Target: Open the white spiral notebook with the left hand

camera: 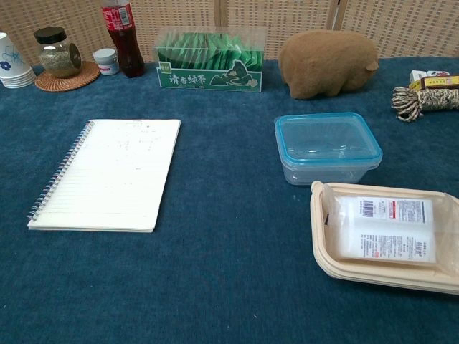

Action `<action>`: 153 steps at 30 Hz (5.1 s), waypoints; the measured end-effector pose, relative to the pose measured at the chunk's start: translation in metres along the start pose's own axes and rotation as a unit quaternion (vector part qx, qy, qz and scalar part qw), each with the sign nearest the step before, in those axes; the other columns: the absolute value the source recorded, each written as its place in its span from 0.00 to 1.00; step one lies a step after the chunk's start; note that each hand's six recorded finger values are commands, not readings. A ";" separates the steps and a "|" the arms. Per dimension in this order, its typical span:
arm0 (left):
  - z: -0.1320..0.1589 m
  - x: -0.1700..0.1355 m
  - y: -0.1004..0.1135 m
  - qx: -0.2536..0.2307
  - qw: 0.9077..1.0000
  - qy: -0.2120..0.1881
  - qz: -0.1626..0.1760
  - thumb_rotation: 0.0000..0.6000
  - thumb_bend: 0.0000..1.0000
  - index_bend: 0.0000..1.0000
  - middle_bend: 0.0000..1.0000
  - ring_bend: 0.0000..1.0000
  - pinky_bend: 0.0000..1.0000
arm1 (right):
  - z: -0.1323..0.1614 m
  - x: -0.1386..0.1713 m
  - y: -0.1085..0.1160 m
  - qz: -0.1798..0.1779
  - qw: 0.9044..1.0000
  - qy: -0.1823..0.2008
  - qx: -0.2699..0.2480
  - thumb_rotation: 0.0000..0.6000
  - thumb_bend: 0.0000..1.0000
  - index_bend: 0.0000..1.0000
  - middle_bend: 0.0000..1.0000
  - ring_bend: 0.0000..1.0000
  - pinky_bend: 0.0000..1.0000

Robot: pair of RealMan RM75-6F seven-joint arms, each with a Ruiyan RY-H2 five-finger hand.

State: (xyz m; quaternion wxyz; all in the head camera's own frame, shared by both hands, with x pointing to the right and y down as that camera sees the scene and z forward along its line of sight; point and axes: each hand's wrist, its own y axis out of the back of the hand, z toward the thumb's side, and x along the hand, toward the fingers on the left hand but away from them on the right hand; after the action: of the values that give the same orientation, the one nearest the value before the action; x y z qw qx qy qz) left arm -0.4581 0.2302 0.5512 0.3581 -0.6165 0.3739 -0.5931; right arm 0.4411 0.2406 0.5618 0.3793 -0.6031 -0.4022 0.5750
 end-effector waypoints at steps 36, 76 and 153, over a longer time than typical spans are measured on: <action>0.080 0.028 -0.043 0.026 0.986 -0.131 -0.096 1.00 0.23 0.10 0.04 0.00 0.00 | 0.002 0.005 0.004 -0.007 1.000 -0.012 -0.002 1.00 0.24 0.09 0.09 0.07 0.14; 0.223 0.058 -0.118 0.076 0.966 -0.230 -0.086 1.00 0.23 0.04 0.00 0.00 0.00 | -0.018 0.018 0.013 -0.023 0.999 -0.038 -0.010 1.00 0.24 0.09 0.09 0.07 0.14; 0.103 0.050 -0.058 -0.038 0.998 0.006 0.043 1.00 0.49 0.04 0.10 0.00 0.00 | -0.032 0.037 0.028 -0.065 0.996 -0.048 -0.045 1.00 0.25 0.09 0.08 0.07 0.14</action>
State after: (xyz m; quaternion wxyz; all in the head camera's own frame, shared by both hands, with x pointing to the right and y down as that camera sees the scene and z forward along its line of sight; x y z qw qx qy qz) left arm -0.3526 0.2128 0.6218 0.3570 -0.6098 0.4246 -0.5660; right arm 0.4750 0.2642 0.5236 0.3688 -0.5640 -0.4839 0.5583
